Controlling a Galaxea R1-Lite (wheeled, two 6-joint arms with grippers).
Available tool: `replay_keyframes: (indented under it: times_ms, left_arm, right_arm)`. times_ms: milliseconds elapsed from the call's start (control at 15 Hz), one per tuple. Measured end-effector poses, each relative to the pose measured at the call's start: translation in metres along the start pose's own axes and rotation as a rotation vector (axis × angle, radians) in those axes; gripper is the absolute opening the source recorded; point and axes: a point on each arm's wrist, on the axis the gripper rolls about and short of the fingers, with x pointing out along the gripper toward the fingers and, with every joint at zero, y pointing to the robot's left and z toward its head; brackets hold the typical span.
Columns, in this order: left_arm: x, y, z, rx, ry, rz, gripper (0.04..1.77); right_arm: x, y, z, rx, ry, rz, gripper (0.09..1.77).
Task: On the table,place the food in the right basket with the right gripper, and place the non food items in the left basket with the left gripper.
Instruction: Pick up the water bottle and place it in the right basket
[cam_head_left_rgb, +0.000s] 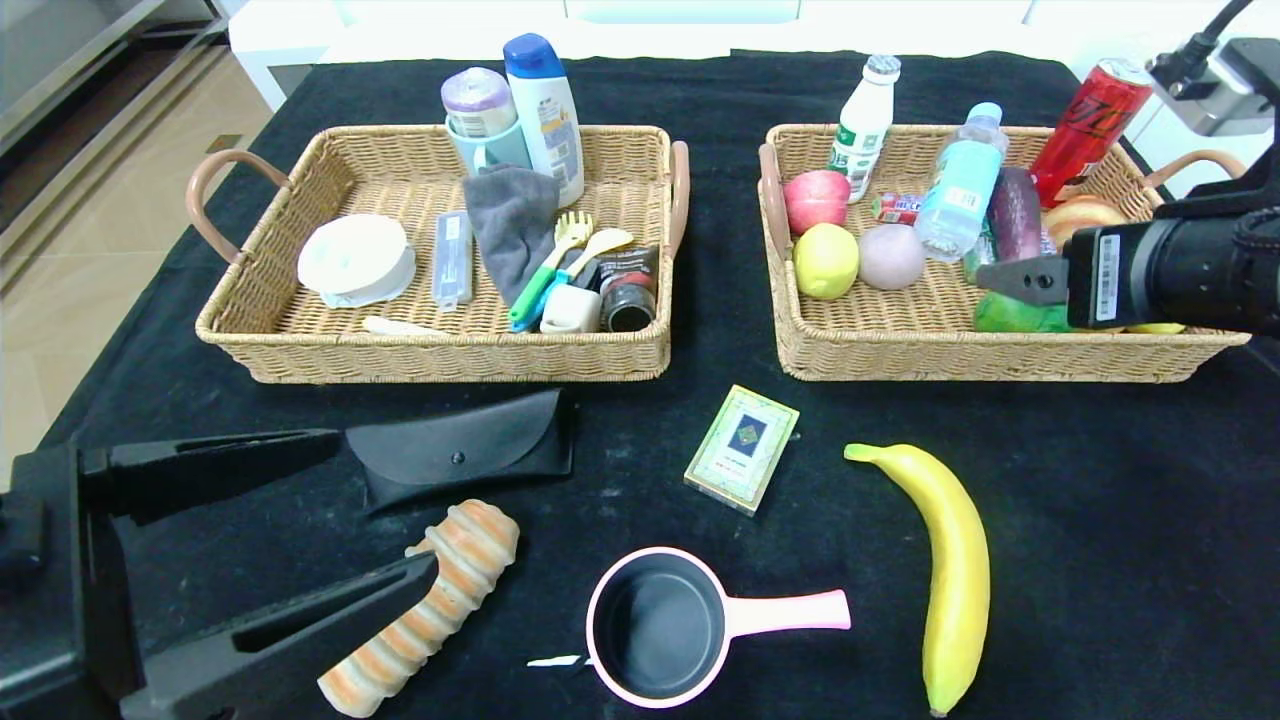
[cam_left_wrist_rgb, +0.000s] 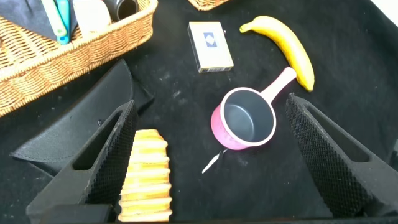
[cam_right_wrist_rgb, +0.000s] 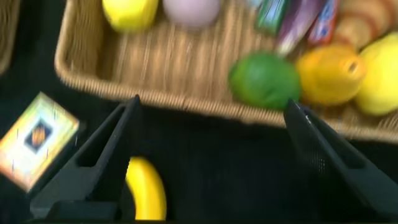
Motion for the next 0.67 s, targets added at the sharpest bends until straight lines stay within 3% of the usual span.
replay_keyframes:
  times_ms: [333,667]
  left_arm:
    - [0.001,0.0,-0.001,0.0,0.006,-0.002,1.72]
    - [0.003,0.0,-0.002,-0.001,0.016,-0.003,1.72]
  right_arm:
    - [-0.02,0.008,-0.025,0.088,0.23,0.026,1.69]
    - [-0.021,0.022,-0.042,0.135,0.367,0.04,1.7]
